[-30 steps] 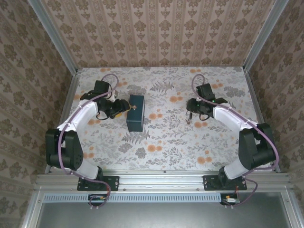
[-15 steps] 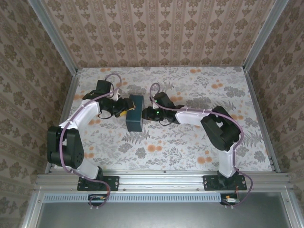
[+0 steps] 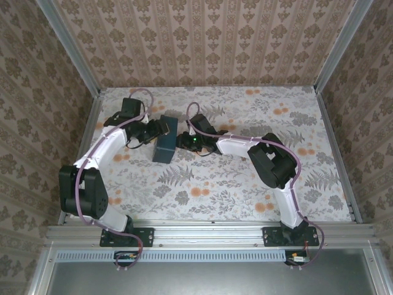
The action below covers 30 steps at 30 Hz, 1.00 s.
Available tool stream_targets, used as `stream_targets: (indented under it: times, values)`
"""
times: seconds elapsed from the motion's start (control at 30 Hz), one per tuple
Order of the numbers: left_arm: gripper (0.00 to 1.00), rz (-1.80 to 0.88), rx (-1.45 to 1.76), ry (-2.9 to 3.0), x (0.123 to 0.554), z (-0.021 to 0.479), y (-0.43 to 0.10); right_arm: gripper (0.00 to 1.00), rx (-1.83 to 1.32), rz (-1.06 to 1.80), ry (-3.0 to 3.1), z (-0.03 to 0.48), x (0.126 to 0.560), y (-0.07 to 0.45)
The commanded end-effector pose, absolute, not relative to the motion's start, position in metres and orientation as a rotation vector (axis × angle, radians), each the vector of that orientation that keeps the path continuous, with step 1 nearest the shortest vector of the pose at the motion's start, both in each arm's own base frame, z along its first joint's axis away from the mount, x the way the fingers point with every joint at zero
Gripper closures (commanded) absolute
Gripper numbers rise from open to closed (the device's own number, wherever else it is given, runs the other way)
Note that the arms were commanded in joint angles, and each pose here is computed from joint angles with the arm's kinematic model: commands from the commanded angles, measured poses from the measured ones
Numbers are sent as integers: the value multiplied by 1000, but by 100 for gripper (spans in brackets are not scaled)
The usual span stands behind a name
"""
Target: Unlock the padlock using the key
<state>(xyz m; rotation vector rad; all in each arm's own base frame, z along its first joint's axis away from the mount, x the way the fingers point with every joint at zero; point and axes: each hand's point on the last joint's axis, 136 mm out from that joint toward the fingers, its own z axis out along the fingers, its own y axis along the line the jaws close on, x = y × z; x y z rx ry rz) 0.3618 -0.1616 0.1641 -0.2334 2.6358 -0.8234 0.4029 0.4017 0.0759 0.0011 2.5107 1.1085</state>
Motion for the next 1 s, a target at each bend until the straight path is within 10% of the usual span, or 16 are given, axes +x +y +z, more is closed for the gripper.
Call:
stream_targets:
  times: [0.0,0.53,0.6,0.67,0.8,0.97]
  values:
    - [44,-974,-112,2687,344,175,-208,70,-33,1118,2506,78,395,407]
    - [44,-892,-95,2719,365,160,-226,64,-5,433,2605,72,384,225]
    - [41,-818,-36,2673,372,173,-216,49,-64,416,2556,95,379,217]
    - [30,-558,11,2632,383,174,-187,0,-117,326,2499,116,374,199]
    - [8,19,-19,2409,401,169,-98,0,-63,120,2409,145,366,127]
    - [2,247,218,2071,381,146,-45,0,-2,33,2159,146,360,49]
